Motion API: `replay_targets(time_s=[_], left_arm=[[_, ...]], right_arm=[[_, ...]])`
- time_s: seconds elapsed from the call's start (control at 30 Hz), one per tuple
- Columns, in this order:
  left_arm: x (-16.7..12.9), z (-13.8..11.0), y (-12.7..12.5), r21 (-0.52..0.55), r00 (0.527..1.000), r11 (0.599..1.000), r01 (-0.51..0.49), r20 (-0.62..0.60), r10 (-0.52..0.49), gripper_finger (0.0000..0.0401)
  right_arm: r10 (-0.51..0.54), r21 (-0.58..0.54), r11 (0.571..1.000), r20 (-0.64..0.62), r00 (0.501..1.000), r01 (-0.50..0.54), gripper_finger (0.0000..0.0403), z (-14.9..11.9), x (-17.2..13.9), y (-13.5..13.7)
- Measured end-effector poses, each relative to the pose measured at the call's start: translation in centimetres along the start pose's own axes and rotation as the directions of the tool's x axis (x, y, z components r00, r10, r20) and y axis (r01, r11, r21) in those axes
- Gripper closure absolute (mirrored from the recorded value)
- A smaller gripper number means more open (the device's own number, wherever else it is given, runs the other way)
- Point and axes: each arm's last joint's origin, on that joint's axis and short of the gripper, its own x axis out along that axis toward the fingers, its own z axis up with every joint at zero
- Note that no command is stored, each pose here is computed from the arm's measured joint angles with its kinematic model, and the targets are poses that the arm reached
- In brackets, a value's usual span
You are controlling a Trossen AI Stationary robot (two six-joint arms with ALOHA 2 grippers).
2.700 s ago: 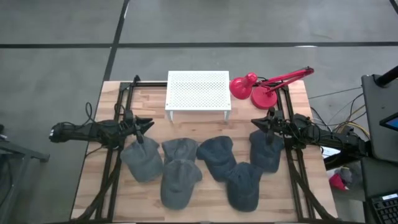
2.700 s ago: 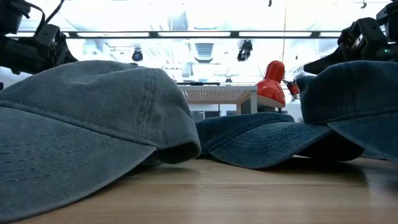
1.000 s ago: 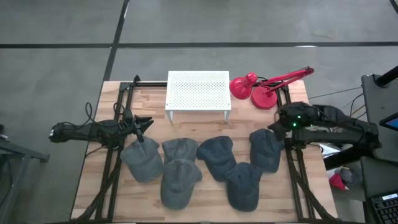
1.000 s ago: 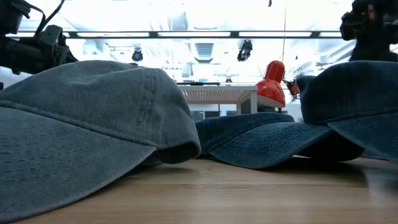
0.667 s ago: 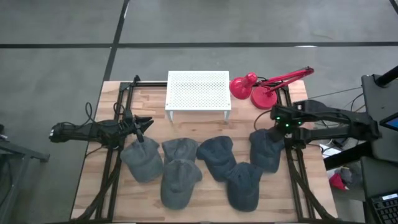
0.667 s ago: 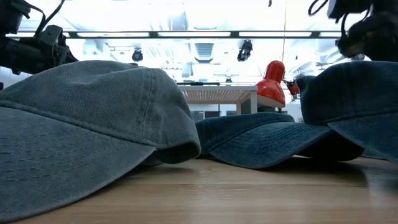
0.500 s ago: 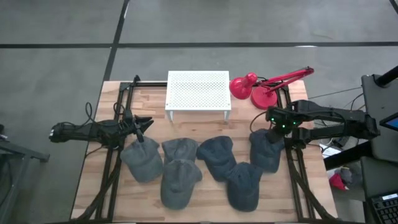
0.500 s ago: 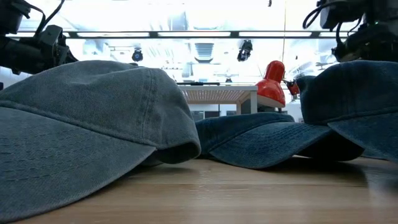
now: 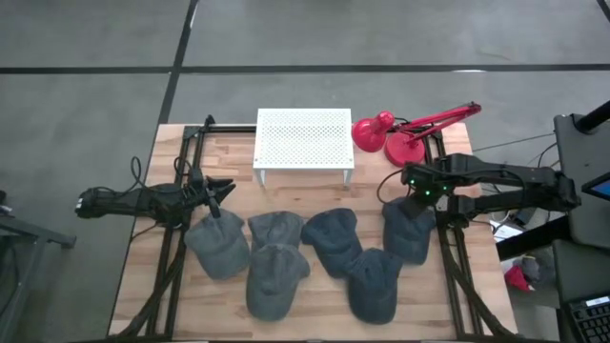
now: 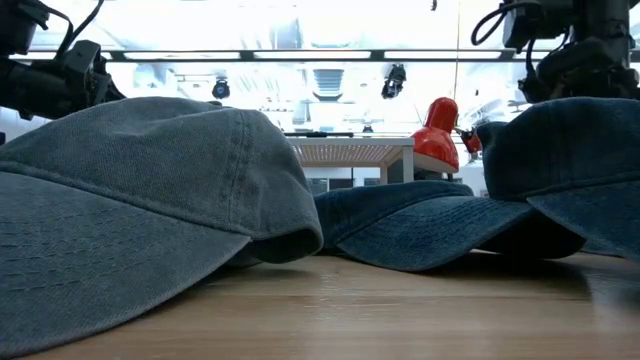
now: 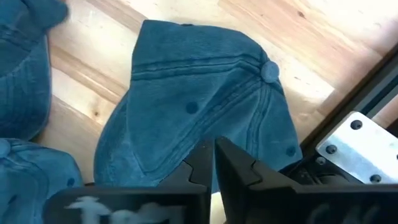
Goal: Pick & Place hat
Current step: Put the top right blue cap on the shelf
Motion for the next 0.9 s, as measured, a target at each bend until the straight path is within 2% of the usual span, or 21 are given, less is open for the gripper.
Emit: replay_targets(time_s=[0.23, 0.43, 0.9], left_arm=[[0.0, 0.0, 0.0, 0.000, 1.000, 1.000, 0.000, 0.000, 0.000, 0.0279], [0.0, 0.0, 0.0, 0.000, 1.000, 1.000, 0.000, 0.000, 0.000, 0.0279], [0.0, 0.0, 0.0, 0.000, 1.000, 1.000, 0.000, 0.000, 0.000, 0.0279]], right_arm=[[-0.038, 0.004, 0.999, -0.035, 0.999, 0.038, 0.0299, 0.1, 1.5, -0.1], [-0.062, 0.078, 0.995, -0.042, 0.997, 0.066, 0.0234, 0.2, 2.5, -0.1], [-0.088, 0.297, 0.950, -0.042, 0.995, 0.096, 0.0144, 0.9, 3.2, 0.7]])
